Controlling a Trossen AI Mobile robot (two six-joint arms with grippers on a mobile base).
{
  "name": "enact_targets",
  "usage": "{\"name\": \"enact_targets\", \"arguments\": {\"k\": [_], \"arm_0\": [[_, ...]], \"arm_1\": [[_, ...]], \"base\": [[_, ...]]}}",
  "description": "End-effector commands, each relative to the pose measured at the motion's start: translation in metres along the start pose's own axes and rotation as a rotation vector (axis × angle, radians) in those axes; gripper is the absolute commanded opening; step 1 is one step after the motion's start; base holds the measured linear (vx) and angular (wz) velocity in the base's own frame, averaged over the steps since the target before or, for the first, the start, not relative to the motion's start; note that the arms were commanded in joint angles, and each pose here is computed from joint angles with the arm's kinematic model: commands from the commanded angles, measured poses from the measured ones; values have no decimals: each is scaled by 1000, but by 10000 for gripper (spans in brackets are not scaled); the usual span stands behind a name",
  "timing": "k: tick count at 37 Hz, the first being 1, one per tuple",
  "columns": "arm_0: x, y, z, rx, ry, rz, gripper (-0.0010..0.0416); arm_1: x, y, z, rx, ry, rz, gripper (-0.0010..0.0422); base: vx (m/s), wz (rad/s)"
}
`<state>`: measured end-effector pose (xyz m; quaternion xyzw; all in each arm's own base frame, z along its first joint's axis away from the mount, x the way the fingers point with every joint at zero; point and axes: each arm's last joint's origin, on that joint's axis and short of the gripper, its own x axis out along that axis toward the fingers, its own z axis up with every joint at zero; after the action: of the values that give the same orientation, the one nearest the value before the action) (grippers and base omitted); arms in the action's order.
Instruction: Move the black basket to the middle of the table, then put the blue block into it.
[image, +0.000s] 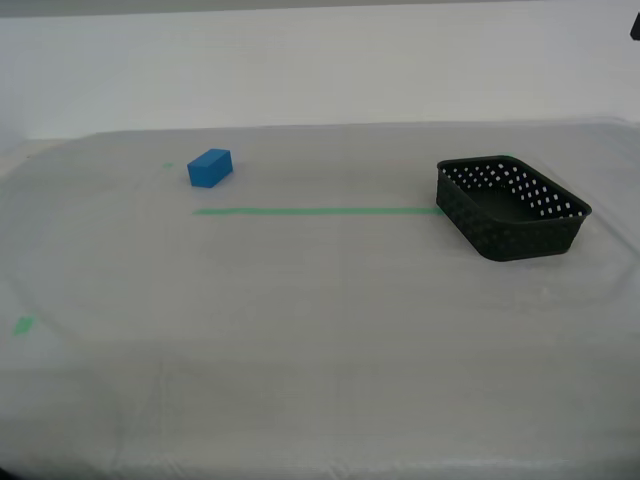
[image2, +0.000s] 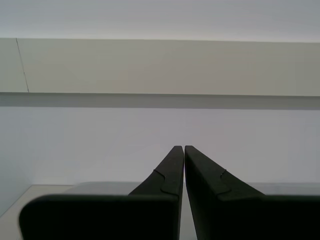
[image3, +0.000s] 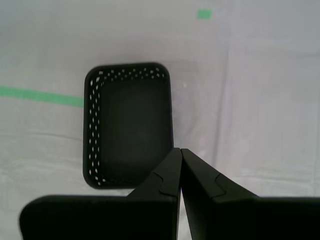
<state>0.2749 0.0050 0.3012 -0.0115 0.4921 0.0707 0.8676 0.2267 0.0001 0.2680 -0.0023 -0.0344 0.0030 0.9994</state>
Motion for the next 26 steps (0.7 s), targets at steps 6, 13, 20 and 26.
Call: {"name": "enact_targets", "arguments": {"k": [6,13,20,26], "arm_0": [[16,-3,17,-14,91,14,0],[15,-3,25,-13,72,12,0],[10,-3,30,-16,47,9,0],[11,-3,27,-14,78,10,3]], "arm_1": [[0,0,1,1,-6,0,0],[0,0,1,1,-6,0,0],[0,0,1,1,-6,0,0],[0,0,1,1,-6,0,0]], "base": [[0,0],[0,0],[0,0],[0,0]]}}
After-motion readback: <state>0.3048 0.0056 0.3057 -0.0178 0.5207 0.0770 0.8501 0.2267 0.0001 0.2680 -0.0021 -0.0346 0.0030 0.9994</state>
